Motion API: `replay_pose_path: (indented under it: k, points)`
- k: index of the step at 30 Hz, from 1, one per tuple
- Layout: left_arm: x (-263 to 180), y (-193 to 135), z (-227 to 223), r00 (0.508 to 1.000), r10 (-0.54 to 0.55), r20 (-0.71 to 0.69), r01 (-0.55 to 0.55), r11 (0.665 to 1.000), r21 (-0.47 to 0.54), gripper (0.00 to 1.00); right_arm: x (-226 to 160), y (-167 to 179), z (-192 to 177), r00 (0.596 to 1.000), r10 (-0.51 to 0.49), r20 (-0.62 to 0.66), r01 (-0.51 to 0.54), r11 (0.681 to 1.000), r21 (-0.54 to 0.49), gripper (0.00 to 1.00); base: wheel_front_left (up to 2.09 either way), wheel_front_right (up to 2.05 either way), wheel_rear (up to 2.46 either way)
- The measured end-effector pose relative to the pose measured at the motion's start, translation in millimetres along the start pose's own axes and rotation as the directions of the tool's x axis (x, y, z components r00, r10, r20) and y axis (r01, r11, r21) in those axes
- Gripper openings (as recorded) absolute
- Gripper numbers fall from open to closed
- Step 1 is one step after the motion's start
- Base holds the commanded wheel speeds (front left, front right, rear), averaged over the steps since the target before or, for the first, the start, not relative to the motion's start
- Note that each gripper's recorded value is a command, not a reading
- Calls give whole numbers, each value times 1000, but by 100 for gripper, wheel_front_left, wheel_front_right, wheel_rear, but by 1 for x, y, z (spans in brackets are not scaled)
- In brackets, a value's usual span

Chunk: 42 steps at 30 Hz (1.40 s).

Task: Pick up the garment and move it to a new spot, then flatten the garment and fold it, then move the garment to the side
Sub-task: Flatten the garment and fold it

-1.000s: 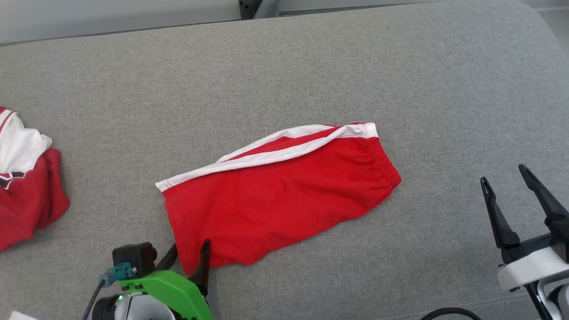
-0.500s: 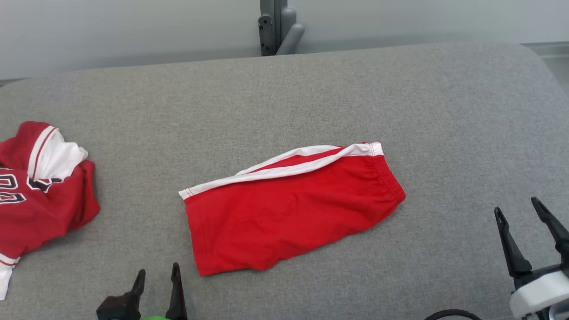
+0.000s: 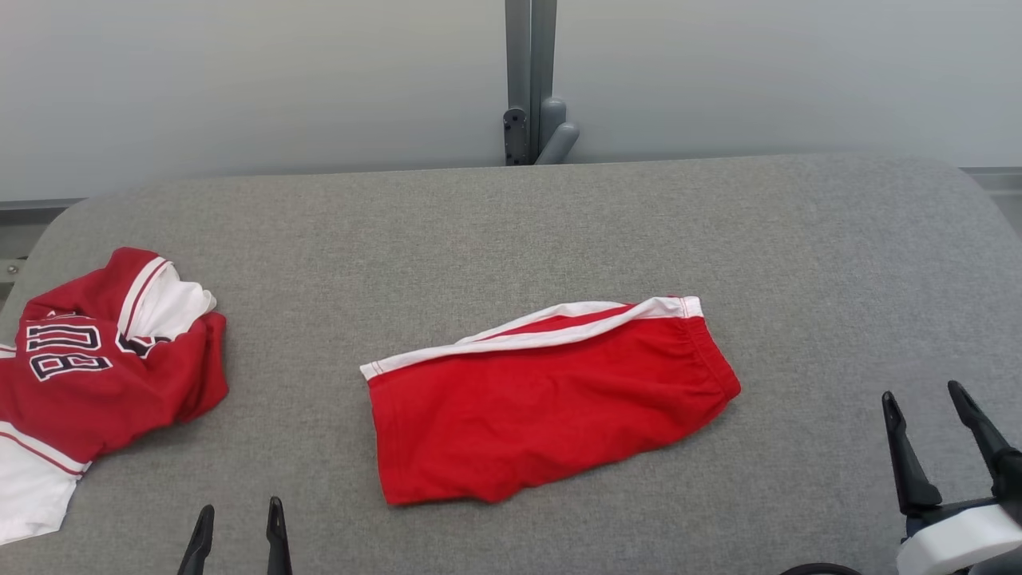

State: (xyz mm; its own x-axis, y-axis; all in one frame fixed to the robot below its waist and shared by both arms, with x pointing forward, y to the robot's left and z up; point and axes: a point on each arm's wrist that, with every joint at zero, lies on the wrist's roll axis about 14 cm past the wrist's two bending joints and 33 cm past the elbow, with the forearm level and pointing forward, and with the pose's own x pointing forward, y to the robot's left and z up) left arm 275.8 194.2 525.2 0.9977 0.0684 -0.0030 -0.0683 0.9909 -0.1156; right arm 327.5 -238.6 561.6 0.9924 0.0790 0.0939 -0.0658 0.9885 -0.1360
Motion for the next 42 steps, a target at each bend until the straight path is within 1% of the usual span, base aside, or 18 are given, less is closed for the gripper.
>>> replay_pose_path:
  k: [4,6,8,10,13,14,15,16,18,22,24,26,30,37,39,40,41,42]
  points:
    - [0,-5,0,998,-56,5,56,998,-10,100,2,13,-11,1000,6,-25,-4,999,50,100,0,0,0]
    - [0,-6,0,998,-69,6,69,997,-18,100,10,26,-8,1000,25,-12,-24,996,85,100,0,0,0]
    - [2,-6,0,997,-73,9,73,997,-19,100,23,41,-2,998,60,12,-61,991,120,100,0,0,0]
    - [6,-8,0,997,-82,11,83,996,-22,100,36,56,0,994,105,16,-107,985,133,100,0,0,0]
    - [11,-13,-4,994,-106,-1,106,994,-21,100,60,82,-5,980,196,-40,-190,975,118,100,0,0,0]
    - [13,-14,-4,994,-110,-1,110,994,-20,100,68,90,-6,975,216,-56,-207,970,130,100,0,0,0]
    - [13,-14,-4,994,-110,-1,110,994,-20,100,68,90,-6,975,216,-56,-207,970,130,100,0,0,0]
    - [16,-15,-3,993,-114,2,114,993,-22,100,76,96,-8,971,226,-72,-212,964,159,100,0,0,0]
    - [24,-18,-1,992,-123,12,123,992,-25,100,88,104,-20,957,257,-134,-235,959,159,100,0,0,0]
    - [33,-20,-2,992,-128,10,128,991,-30,100,106,106,-48,934,266,-239,-236,961,146,100,0,0,0]
    - [33,-17,-6,994,-113,-4,113,993,-35,100,114,109,-60,923,269,-275,-238,961,141,100,0,0,0]
    - [33,-8,-11,996,-82,-19,82,996,-32,100,120,115,-78,905,274,-324,-235,960,155,100,0,0,0]
    - [33,-1,-16,998,-57,-37,56,998,-31,100,116,130,-105,858,308,-411,-256,950,179,100,0,0,0]
    - [37,4,-17,998,-42,-41,41,999,-27,100,123,139,-122,827,323,-461,-231,941,245,100,0,0,0]
    - [39,4,-16,999,-40,-37,39,999,-29,100,122,143,-127,811,330,-484,-211,935,284,100,0,0,0]
    - [40,4,-16,999,-39,-37,38,999,-29,100,121,145,-129,801,336,-496,-198,930,309,89,0,0,0]
    - [40,4,-16,999,-39,-38,38,999,-30,100,120,147,-131,787,342,-514,-184,925,333,26,0,0,0]
    - [40,3,-17,998,-40,-39,39,999,-32,100,120,149,-130,781,348,-518,-172,918,357,0,0,0,0]
